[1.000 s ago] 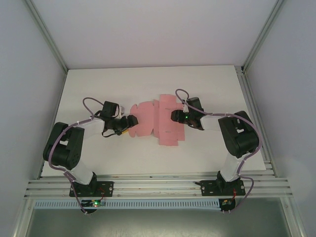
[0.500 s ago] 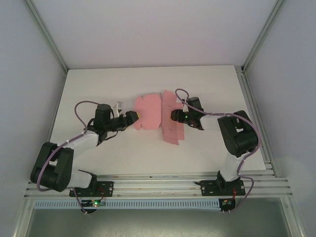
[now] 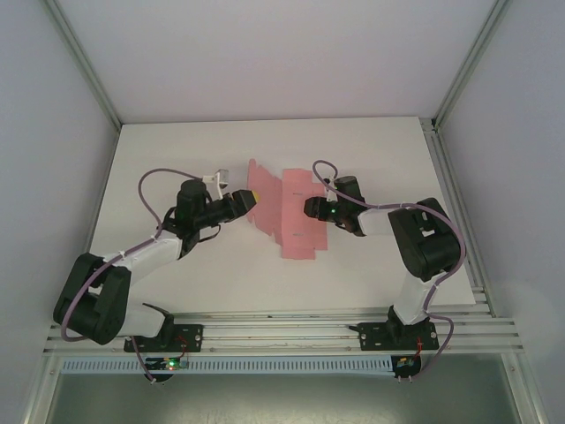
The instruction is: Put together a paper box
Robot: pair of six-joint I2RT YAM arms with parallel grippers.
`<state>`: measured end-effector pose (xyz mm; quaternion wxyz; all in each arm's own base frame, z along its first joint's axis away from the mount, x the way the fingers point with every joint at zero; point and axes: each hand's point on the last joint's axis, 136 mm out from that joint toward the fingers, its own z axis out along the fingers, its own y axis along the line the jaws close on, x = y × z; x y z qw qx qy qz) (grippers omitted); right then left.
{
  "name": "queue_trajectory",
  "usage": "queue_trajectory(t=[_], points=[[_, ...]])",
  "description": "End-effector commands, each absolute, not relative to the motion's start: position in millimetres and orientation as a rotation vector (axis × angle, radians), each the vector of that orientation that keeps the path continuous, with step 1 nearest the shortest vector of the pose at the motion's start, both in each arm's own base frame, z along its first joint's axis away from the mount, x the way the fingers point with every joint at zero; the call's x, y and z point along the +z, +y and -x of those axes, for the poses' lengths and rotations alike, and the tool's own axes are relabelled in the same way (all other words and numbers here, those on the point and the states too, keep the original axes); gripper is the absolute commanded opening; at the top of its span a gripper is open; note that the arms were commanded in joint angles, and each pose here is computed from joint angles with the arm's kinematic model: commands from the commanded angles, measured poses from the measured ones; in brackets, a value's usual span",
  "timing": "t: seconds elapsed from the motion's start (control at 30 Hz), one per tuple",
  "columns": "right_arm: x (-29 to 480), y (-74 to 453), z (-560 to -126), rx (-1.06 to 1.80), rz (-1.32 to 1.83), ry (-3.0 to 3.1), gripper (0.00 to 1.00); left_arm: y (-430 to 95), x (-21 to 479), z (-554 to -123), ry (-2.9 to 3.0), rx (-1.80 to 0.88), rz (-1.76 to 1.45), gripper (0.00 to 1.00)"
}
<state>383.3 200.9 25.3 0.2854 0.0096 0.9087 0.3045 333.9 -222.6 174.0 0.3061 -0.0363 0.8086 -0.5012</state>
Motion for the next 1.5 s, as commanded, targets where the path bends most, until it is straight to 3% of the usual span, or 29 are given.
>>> queue_trajectory(t=[0.0,0.07,0.13,0.3,0.37,0.53,0.7,0.97,1.1,1.17,1.23,1.3,1.47], points=[[-54.4,177.8,-301.1,0.732,-0.122,2.823,0.48,-218.7,143.4,-329.4,2.287,-1.144,0.064,0.35],[-52.5,179.8,-301.3,0.747,-0.108,2.817,0.48,-215.3,140.7,-330.2,2.302,-1.109,0.082,0.12],[-43.6,182.2,-306.0,0.759,-0.079,2.779,0.48,-211.3,139.7,-330.2,2.312,-1.071,0.092,0.0],[27.1,190.7,-327.3,0.794,0.066,2.574,0.56,-208.3,152.4,-325.7,2.302,-1.018,0.019,0.0],[68.2,192.3,-332.7,0.807,0.122,2.463,0.65,-212.3,169.4,-323.0,2.242,-1.049,-0.041,0.0],[157.3,175.9,-324.0,0.807,0.194,2.223,0.74,-218.9,237.8,-305.7,1.978,-1.145,-0.208,0.0],[206.3,145.4,-304.3,0.957,0.12,1.975,0.97,-225.3,320.7,-258.0,1.643,-1.274,-0.448,0.0],[262.7,144.4,-268.2,1.035,0.244,1.661,0.98,-224.6,388.5,-174.7,1.27,-1.301,-0.76,0.0],[277.9,146.4,-261.3,1.067,0.3,1.585,0.98,-219.9,405.0,-160.4,1.219,-1.265,-0.757,0.0],[285.4,150.7,-254.4,1.095,0.349,1.532,0.9,-214.6,408.4,-162.7,1.214,-1.234,-0.71,0.0],[295.2,151.7,-248.4,1.116,0.367,1.477,0.7,-208.1,408.6,-170.7,1.231,-1.202,-0.634,0.0],[301.2,150.9,-244.4,1.115,0.372,1.451,0.57,-203.2,405.3,-178.8,1.258,-1.176,-0.573,0.0],[322.1,150.3,-228.3,1.097,0.421,1.358,0.41,-203.2,395.2,-185.7,1.289,-1.16,-0.553,0.0]])
